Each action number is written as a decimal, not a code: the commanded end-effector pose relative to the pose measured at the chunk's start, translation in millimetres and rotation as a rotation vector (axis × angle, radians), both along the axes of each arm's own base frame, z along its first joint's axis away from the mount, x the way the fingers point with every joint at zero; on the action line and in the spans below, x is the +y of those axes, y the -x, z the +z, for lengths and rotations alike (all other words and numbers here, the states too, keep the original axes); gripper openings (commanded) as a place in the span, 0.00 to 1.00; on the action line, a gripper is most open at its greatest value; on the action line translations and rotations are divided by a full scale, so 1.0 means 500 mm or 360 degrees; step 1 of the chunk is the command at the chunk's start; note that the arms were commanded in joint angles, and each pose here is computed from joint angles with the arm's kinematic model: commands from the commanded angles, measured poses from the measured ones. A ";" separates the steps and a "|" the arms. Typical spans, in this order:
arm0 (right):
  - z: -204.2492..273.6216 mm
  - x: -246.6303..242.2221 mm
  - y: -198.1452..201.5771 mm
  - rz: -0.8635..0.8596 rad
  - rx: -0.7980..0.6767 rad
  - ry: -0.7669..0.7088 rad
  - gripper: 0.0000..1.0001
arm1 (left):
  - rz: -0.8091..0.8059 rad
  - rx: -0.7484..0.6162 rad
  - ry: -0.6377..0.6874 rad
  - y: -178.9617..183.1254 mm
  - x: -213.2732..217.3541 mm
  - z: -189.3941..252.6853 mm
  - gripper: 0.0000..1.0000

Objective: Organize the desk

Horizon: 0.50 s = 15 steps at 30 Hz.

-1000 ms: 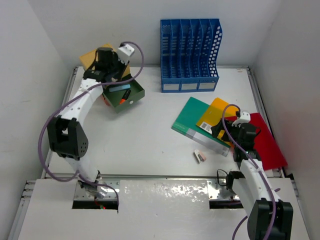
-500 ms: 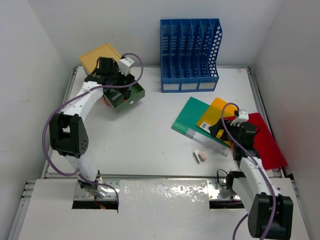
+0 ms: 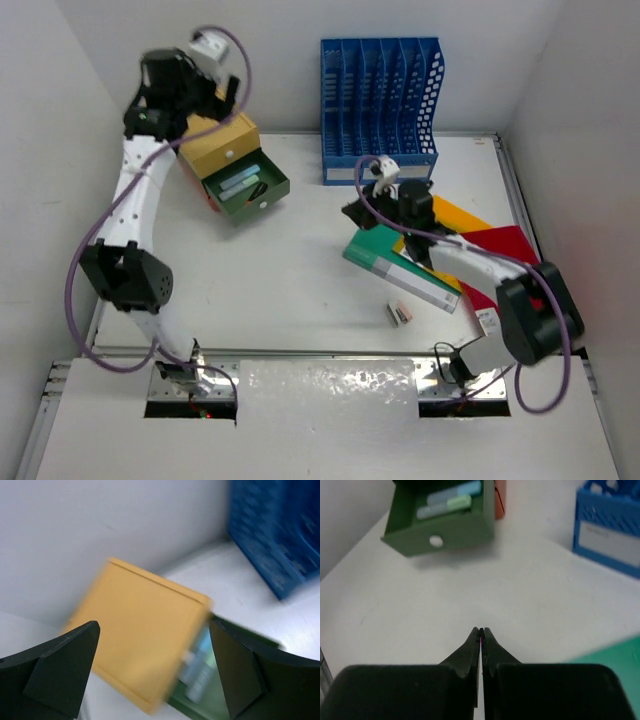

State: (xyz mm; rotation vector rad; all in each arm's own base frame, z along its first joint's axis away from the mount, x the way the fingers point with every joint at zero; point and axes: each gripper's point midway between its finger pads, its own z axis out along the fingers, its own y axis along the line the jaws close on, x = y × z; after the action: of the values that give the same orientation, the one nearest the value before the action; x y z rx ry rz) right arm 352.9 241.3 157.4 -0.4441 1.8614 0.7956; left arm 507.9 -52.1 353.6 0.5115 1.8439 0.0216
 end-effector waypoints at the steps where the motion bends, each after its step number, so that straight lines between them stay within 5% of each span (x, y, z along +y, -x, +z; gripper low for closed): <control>1: 0.019 0.077 -0.070 0.0035 -0.0066 -0.0074 0.00 | 0.0346 0.0020 0.0183 -0.080 0.167 0.015 0.90; 8: 0.006 0.292 -0.159 0.0233 -0.0075 -0.0105 0.00 | 0.0486 0.0128 0.0247 -0.140 0.237 -0.086 0.90; 15: -0.044 0.385 -0.230 0.0257 -0.0080 -0.0126 0.00 | 0.0503 0.0165 0.0245 -0.167 0.265 -0.135 0.90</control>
State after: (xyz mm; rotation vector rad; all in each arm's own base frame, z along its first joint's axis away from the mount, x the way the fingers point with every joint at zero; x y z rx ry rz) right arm 447.5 424.5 110.7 -0.5989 1.8360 0.9427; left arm 585.1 82.3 249.3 0.1094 2.0956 0.0658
